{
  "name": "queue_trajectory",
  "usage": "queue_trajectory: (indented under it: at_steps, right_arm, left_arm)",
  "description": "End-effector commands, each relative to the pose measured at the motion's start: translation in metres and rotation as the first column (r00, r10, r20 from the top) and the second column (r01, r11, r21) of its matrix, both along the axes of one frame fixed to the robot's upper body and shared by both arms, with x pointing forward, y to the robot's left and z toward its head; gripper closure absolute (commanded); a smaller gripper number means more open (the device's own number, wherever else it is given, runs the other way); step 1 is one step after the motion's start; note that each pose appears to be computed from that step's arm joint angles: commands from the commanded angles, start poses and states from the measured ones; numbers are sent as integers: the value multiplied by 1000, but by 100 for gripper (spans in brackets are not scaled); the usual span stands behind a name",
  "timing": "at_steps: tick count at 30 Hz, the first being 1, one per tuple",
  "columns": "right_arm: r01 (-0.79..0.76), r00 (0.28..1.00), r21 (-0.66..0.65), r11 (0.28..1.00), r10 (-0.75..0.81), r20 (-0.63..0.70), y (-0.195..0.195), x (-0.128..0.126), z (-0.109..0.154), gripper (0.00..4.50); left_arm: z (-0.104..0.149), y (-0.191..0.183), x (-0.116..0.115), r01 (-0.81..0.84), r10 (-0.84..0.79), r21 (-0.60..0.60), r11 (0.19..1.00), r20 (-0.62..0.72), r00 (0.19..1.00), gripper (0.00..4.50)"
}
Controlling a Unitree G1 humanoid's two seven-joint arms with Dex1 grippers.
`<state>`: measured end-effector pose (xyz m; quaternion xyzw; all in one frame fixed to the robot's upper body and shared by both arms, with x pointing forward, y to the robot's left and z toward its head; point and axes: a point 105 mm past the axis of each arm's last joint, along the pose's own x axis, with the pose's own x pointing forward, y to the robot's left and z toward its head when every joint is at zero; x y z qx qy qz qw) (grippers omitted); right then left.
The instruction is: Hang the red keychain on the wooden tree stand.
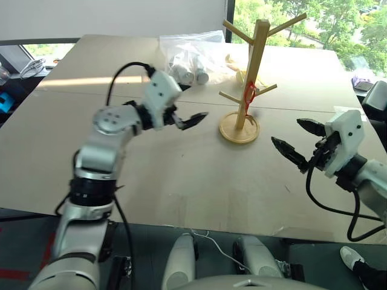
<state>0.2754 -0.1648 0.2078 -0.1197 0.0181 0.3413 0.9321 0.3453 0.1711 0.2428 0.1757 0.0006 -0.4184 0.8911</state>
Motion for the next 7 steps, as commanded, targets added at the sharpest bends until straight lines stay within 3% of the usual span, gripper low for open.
queue_trajectory:
  at_steps: [1,7]
  right_arm:
    - [-95,995,-22,995,96,12,-6,4,14,0]
    - [-147,989,-58,987,146,-21,-15,16,21,0]
  left_arm:
    - [16,36,-16,-5,-3,-79,997,-100,995,3]
    - [18,83,-25,-76,67,-50,996,-163,984,3]
